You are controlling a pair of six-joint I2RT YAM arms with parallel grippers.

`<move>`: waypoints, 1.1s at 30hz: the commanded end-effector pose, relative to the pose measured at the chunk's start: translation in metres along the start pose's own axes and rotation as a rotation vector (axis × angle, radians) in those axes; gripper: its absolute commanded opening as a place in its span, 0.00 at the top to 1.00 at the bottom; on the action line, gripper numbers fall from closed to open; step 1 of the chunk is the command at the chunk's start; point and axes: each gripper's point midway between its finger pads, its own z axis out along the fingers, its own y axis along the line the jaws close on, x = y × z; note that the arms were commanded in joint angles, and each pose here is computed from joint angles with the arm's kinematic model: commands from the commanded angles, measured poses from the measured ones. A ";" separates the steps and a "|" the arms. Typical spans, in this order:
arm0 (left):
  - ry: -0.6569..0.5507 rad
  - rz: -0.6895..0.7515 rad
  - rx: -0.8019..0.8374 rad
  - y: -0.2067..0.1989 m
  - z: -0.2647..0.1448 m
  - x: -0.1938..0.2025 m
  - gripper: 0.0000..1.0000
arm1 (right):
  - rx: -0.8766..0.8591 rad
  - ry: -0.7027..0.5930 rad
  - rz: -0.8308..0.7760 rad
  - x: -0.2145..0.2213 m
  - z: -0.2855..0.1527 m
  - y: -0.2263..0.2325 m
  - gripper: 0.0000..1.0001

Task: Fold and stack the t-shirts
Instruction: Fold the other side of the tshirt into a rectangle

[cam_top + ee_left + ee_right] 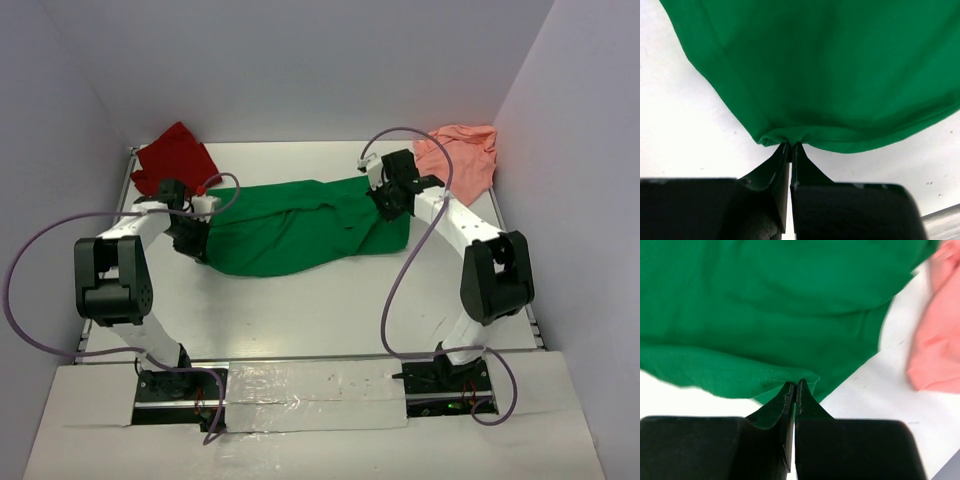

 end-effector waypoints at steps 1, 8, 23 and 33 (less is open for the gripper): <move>-0.053 0.005 0.013 0.001 -0.003 -0.024 1.00 | 0.054 -0.089 0.022 -0.036 -0.001 -0.028 1.00; -0.103 0.010 -0.008 0.009 -0.008 -0.047 1.00 | 0.077 -0.097 0.061 -0.056 0.015 -0.054 1.00; -0.198 0.002 -0.069 0.029 -0.016 -0.083 1.00 | 0.150 -0.109 0.102 -0.082 0.030 -0.101 1.00; -0.223 -0.016 -0.099 0.045 -0.017 -0.089 1.00 | 0.209 -0.090 0.126 -0.077 0.034 -0.132 1.00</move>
